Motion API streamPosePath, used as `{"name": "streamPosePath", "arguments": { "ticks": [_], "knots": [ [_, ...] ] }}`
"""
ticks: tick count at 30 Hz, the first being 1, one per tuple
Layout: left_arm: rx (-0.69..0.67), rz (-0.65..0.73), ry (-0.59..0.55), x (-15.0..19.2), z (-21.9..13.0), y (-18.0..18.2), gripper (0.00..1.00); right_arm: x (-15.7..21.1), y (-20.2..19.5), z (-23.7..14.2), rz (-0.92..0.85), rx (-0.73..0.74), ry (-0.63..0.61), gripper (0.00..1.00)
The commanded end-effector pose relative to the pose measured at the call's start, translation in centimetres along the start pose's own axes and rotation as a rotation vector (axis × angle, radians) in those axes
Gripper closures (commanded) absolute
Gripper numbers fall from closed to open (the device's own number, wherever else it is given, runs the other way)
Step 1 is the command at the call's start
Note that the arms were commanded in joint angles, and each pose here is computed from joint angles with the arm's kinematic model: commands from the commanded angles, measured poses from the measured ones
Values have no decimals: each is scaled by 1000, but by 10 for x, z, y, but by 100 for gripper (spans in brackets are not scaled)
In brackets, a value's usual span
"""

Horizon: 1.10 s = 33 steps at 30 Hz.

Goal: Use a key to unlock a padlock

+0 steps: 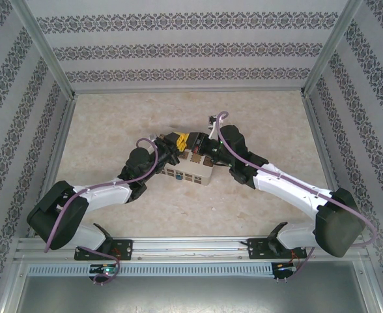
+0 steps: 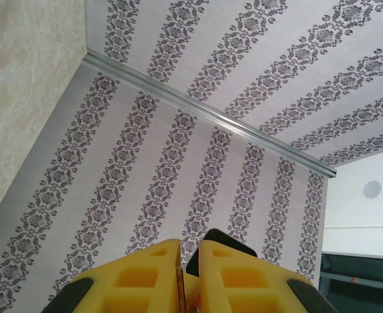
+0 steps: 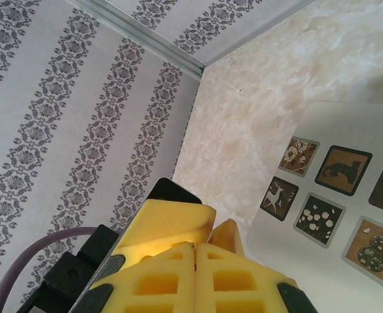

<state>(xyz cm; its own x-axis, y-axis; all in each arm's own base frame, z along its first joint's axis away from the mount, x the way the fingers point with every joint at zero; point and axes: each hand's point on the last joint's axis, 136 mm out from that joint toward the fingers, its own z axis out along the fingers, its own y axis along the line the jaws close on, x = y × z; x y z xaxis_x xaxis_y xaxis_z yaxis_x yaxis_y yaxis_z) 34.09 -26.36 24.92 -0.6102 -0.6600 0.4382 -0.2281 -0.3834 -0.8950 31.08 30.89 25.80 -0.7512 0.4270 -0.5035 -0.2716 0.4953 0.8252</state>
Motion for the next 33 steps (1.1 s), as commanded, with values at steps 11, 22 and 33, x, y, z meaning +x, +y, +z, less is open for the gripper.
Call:
{"name": "streamPosePath", "arguments": {
  "ticks": [11, 22, 33],
  "knots": [
    [-2, -12, -2, 1, -7, 8, 82, -3, 9, -9, -3, -21, -26, 100],
    [-4, -12, -9, -2, -7, 10, 87, -1, 6, -10, 1, -14, -19, 100],
    [-10, 133, -16, 1, -7, 0, 100, -8, 5, -19, -8, -19, -43, 97]
  ]
}}
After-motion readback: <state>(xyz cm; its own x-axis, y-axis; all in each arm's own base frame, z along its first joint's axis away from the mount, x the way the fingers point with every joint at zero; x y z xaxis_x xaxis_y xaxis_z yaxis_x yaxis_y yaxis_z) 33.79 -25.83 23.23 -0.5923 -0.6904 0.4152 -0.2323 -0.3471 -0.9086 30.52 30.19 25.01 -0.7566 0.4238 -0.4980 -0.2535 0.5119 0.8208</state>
